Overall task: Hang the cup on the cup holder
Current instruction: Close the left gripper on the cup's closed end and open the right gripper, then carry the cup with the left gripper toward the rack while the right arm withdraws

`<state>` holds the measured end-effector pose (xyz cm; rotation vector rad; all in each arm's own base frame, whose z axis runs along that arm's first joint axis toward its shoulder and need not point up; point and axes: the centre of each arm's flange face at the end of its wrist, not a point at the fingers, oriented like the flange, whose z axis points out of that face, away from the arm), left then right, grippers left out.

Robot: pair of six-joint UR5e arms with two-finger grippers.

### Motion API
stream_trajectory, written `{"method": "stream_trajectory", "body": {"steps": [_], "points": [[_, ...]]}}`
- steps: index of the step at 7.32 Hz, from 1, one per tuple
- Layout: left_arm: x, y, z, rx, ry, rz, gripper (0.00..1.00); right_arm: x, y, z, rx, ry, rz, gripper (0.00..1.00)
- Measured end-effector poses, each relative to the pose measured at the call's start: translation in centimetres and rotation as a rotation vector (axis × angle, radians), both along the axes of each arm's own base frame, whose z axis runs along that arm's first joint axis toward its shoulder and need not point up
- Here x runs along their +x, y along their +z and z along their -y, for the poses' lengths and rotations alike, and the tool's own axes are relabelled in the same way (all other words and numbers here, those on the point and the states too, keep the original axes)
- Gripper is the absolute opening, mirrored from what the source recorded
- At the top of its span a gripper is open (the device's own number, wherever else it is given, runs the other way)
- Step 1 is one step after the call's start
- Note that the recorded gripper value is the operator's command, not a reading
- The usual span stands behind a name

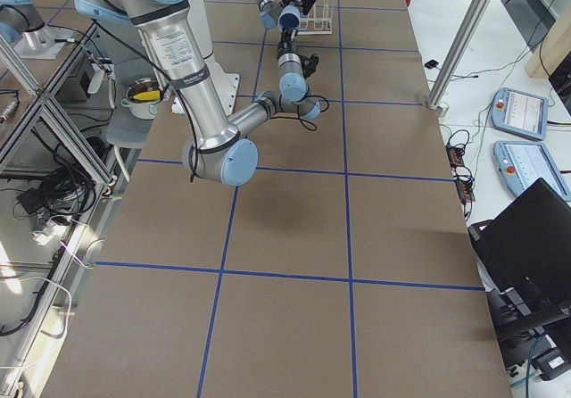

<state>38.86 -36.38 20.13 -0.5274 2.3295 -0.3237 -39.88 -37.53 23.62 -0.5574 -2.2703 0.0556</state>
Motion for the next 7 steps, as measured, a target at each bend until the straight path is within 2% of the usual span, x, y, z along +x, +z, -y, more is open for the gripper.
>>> {"method": "stream_trajectory", "body": {"steps": [4,7], "points": [[-0.2,0.0,-0.2,-0.024,0.027,-0.006,0.00,0.9,0.0,0.2,0.010,0.013,0.010,1.00],[-1.5,-0.1,-0.1,-0.016,0.011,-0.016,0.00,3.4,2.9,0.9,0.020,0.052,0.011,1.00]]}}
